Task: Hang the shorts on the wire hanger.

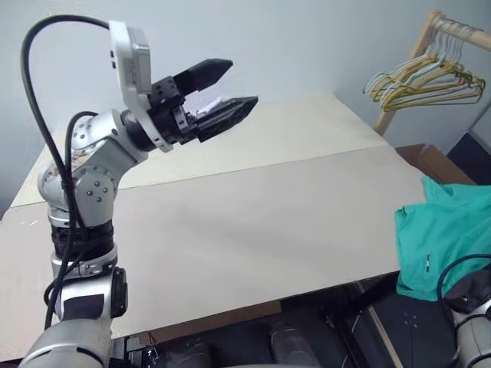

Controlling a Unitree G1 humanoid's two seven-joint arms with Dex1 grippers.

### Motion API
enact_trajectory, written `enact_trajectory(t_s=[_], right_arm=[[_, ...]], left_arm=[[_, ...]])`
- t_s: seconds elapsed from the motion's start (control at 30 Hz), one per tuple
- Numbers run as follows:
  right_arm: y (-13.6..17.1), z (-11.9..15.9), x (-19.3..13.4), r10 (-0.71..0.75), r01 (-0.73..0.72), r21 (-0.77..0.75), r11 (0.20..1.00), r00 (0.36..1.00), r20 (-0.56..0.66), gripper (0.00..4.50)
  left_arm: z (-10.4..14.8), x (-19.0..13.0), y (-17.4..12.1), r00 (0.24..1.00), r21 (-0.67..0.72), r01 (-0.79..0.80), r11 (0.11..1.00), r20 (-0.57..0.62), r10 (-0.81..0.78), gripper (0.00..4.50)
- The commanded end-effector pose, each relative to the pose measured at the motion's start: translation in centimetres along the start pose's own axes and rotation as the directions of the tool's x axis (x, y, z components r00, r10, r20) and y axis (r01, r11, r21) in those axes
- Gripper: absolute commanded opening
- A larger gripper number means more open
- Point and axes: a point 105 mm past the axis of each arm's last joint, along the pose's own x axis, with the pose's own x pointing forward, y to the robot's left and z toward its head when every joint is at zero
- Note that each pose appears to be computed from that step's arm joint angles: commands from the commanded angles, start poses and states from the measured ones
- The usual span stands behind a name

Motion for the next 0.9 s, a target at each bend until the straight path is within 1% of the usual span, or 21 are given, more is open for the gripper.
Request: enact_trajectory(t_s=[0.03, 0.07, 0.13, 0.23, 0.3, 0.4, 0.47, 0.57, 0.67, 0.73, 0.83, 0.9], right_arm=[[0.2, 4.0, -1.8, -0.060, 0.087, -0.078, 0.993, 0.953, 0.296, 4.43], [0.3, 4.4, -2.1, -0.067, 0.106, -0.092, 0.990, 0.935, 0.348, 4.43], [0.6, 5.5, -3.3, -0.089, 0.177, -0.139, 0.974, 0.870, 0.486, 4.43], [1.4, 6.1, -4.9, -0.087, 0.254, -0.182, 0.950, 0.774, 0.627, 4.43], [1.8, 6.1, -5.8, -0.095, 0.309, -0.187, 0.932, 0.708, 0.699, 4.43], [2.9, 5.7, -7.2, -0.073, 0.338, -0.188, 0.922, 0.628, 0.774, 4.43], [3.7, 5.5, -8.1, -0.050, 0.332, -0.183, 0.926, 0.587, 0.808, 4.43], [5.2, 5.2, -9.5, 0.025, 0.296, -0.210, 0.932, 0.524, 0.851, 4.43], [6.9, 5.0, -10.7, 0.121, 0.225, -0.256, 0.940, 0.482, 0.868, 4.43], [8.2, 4.9, -11.4, 0.204, 0.150, -0.303, 0.941, 0.462, 0.863, 4.43], [10.3, 4.8, -12.1, 0.344, 0.007, -0.386, 0.923, 0.437, 0.831, 4.43], [12.2, 4.3, -12.7, 0.481, -0.108, -0.483, 0.869, 0.412, 0.773, 4.43]], left_arm=[[1.3, -0.3, -0.1, 1.000, 0.046, -0.007, 0.999, 0.017, 0.006, 4.50], [1.4, -0.3, -0.1, 1.000, 0.047, -0.011, 0.999, 0.016, 0.010, 4.50], [1.4, -0.3, 0.0, 1.000, 0.052, -0.019, 0.998, 0.016, 0.018, 4.50], [1.4, -0.3, 0.2, 0.999, 0.056, -0.033, 0.998, 0.014, 0.033, 4.50], [1.4, -0.4, 0.3, 0.999, 0.058, -0.040, 0.998, 0.011, 0.039, 4.50], [1.3, -0.5, 0.4, 0.999, 0.062, -0.050, 0.997, 0.004, 0.050, 4.50], [1.3, -0.6, 0.4, 0.999, 0.062, -0.054, 0.997, 0.000, 0.054, 4.50], [1.2, -0.8, 0.4, 0.998, 0.063, -0.060, 0.996, -0.004, 0.061, 4.50], [1.2, -1.0, 0.4, 0.998, 0.065, -0.069, 0.996, -0.009, 0.069, 4.50], [1.2, -1.1, 0.4, 0.997, 0.066, -0.074, 0.995, -0.012, 0.075, 4.50], [1.1, -1.3, 0.5, 0.996, 0.069, -0.085, 0.994, -0.018, 0.086, 4.50], [1.0, -1.6, 0.5, 0.995, 0.073, -0.092, 0.993, -0.024, 0.094, 4.50]])
